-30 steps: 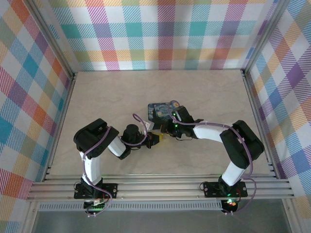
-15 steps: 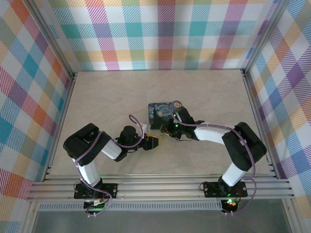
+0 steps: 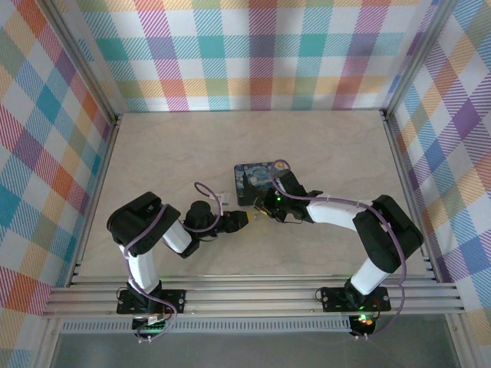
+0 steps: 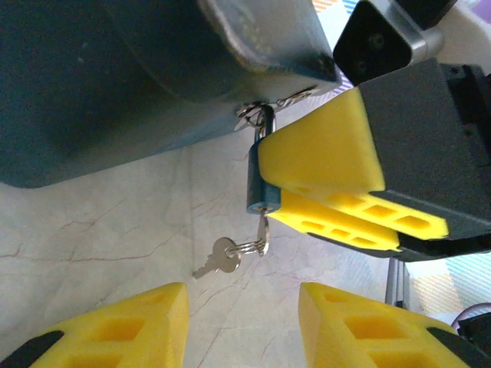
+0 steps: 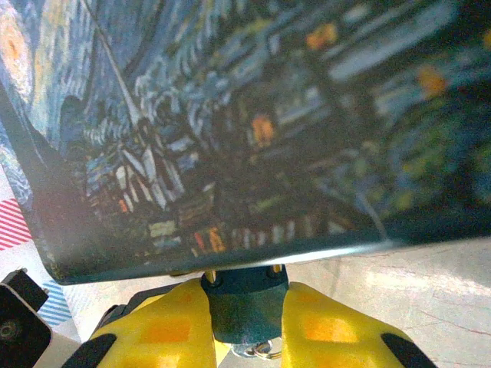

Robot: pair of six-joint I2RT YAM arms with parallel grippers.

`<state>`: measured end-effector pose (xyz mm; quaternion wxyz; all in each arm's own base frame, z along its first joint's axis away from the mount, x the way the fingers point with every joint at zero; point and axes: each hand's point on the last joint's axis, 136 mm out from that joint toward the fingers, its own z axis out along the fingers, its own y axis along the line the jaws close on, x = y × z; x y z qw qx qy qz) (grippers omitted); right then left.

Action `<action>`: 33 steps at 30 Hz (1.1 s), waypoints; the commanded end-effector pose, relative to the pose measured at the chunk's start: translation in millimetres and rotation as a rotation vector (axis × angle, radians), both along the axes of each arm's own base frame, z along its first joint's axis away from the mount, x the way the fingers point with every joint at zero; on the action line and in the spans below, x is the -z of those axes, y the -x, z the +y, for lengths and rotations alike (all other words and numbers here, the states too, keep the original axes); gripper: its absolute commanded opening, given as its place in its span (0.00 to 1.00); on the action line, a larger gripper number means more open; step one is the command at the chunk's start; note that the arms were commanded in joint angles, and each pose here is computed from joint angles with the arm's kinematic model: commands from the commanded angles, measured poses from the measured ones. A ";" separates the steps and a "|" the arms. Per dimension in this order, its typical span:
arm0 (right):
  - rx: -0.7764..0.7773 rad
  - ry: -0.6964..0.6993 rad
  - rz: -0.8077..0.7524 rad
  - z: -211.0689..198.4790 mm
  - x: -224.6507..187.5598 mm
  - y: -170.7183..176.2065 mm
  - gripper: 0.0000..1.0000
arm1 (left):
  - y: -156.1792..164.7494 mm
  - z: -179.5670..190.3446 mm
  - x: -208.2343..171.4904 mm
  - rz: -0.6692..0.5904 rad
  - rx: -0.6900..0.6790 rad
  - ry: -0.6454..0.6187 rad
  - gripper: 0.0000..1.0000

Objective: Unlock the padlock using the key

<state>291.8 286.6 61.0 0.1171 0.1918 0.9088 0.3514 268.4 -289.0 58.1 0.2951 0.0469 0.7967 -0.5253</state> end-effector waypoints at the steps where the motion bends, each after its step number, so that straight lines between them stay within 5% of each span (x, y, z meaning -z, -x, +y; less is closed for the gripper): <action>1: 0.028 0.017 0.100 -4.3 9.2 13.7 0.00 | -5.8 -8.0 -14.5 -0.034 -0.013 0.052 0.40; 20: 0.013 0.007 0.111 -0.5 6.8 14.4 0.00 | -16.4 -27.6 -7.8 -0.044 0.003 0.049 0.26; 27: 0.025 -0.016 0.125 1.9 3.1 14.2 0.00 | -15.5 -35.5 -8.3 -0.078 0.030 0.039 0.00; 30: 0.023 -0.039 0.132 5.3 -3.7 14.2 0.00 | -8.8 -34.5 -4.4 -0.152 0.037 -0.052 0.00; 33: -0.016 -0.064 0.129 10.4 -14.4 11.8 0.00 | 5.7 -36.2 4.4 -0.335 0.067 -0.319 0.00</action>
